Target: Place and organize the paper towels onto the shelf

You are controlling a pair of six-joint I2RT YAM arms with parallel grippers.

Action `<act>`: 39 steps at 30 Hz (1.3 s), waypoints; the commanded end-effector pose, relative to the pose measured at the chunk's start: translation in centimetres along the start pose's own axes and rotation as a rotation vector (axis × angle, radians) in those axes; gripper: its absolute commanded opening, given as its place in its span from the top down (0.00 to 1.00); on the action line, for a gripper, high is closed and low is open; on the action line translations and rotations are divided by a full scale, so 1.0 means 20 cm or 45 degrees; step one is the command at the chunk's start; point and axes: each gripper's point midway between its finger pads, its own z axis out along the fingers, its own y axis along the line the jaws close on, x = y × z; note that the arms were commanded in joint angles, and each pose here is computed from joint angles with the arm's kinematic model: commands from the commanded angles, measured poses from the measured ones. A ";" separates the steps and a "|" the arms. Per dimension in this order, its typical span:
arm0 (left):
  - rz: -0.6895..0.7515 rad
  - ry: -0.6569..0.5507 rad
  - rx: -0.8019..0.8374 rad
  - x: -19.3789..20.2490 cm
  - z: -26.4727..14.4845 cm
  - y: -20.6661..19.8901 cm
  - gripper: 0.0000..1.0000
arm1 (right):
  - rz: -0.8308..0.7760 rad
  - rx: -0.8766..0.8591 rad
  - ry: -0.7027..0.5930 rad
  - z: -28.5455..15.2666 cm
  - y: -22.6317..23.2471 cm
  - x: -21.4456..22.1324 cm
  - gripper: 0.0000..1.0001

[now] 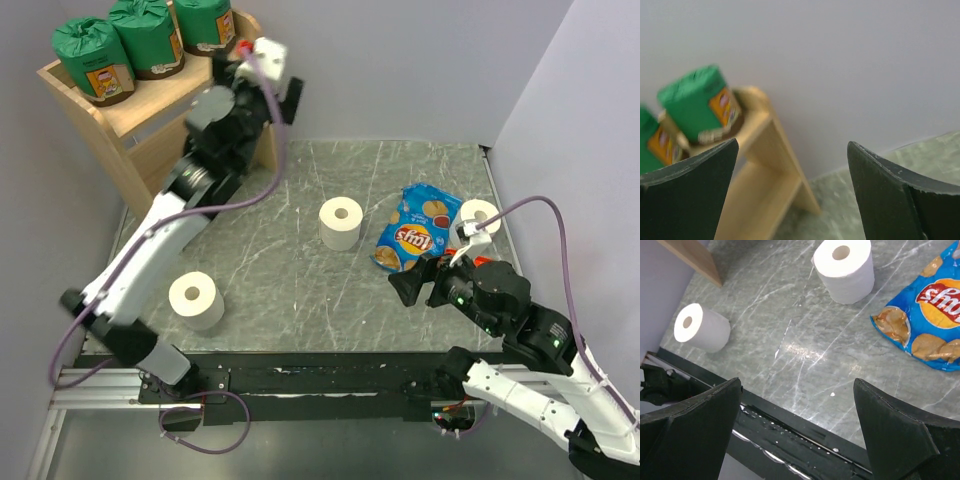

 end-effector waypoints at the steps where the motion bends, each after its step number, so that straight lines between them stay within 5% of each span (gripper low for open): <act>1: -0.337 0.186 -0.187 0.12 -0.33 0.18 0.04 | 0.088 -0.029 -0.089 -0.02 0.01 -0.04 0.00; 6: -0.635 0.518 -0.357 0.51 -0.71 0.20 0.04 | 0.127 0.031 -0.052 -0.01 -0.03 0.00 0.00; 9: -0.647 0.691 -0.403 0.74 -0.91 0.18 0.04 | 0.073 -0.003 -0.008 0.01 -0.01 0.05 0.00; 21: -1.059 0.874 -0.655 1.38 -1.45 0.07 0.03 | 0.066 -0.098 0.013 0.08 0.04 0.12 0.01; 32: -0.867 1.160 -1.302 1.68 -1.71 0.17 0.02 | 0.078 -0.105 0.024 0.09 0.05 0.13 0.01; 39: -0.838 1.268 -1.001 1.80 -1.58 -0.03 0.09 | 0.066 -0.114 0.045 0.11 0.07 0.13 0.01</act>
